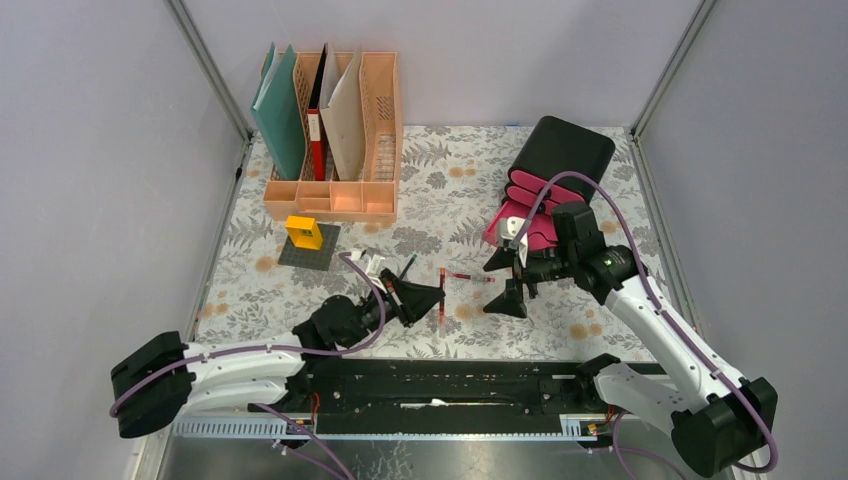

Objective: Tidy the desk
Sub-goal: Place the stationery in the drawer.

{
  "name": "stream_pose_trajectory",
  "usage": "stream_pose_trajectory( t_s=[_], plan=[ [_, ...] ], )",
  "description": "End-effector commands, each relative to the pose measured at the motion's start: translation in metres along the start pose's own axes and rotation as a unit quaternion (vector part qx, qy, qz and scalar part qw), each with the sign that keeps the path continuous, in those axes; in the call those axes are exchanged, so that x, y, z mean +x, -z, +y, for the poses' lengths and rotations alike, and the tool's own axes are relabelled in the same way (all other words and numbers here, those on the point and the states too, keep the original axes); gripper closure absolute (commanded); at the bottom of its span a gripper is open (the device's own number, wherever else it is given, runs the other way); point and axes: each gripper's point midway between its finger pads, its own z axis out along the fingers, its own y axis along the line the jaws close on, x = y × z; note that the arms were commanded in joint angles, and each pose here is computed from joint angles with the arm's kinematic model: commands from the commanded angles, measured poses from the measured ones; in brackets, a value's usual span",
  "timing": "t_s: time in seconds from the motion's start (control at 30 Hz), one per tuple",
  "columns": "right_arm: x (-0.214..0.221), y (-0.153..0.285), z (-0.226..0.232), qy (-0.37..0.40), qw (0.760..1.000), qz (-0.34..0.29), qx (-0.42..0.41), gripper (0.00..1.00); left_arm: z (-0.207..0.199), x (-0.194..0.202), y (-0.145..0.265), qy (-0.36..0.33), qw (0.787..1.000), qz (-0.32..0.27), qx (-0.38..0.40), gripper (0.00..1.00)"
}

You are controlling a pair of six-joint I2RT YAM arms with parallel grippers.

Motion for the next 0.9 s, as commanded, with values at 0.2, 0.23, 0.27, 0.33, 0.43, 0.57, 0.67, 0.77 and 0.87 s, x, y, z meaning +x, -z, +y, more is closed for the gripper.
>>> stream_pose_trajectory(
  t_s=[0.2,0.23,0.27,0.33,0.43,0.57,0.67,0.77,0.87],
  plan=[
    [-0.01,-0.012,0.028,-0.092,0.989,-0.068,-0.099,0.0,-0.054,-0.043,-0.018,0.01,0.991,-0.096,0.088,1.0],
    [-0.011,-0.014,0.025,-0.101,0.988,-0.071,-0.094,0.0,-0.056,-0.043,-0.019,0.008,0.991,-0.098,0.089,1.0],
    [-0.011,-0.015,0.02,-0.109,0.988,-0.073,-0.082,0.0,-0.057,-0.044,-0.021,0.007,0.991,-0.1,0.09,1.0],
    [-0.014,-0.017,0.015,-0.125,0.987,-0.079,-0.071,0.0,-0.06,-0.045,-0.024,0.006,0.99,-0.104,0.09,1.0],
    [-0.016,-0.018,0.016,-0.14,0.983,-0.088,-0.076,0.0,-0.063,-0.046,-0.028,0.006,0.99,-0.11,0.091,1.0],
    [-0.017,-0.019,0.021,-0.148,0.98,-0.097,-0.094,0.0,-0.067,-0.051,-0.031,0.011,0.987,-0.125,0.096,1.0],
    [-0.019,-0.019,0.024,-0.153,0.977,-0.1,-0.107,0.02,-0.07,-0.053,-0.033,0.016,0.986,-0.134,0.097,1.0],
    [-0.02,-0.019,0.024,-0.154,0.977,-0.103,-0.108,0.05,-0.071,-0.055,-0.035,0.02,0.985,-0.141,0.099,1.0],
    [-0.02,-0.02,0.024,-0.154,0.976,-0.108,-0.111,0.1,-0.072,-0.054,-0.038,0.023,0.984,-0.143,0.101,1.0]
  ],
)
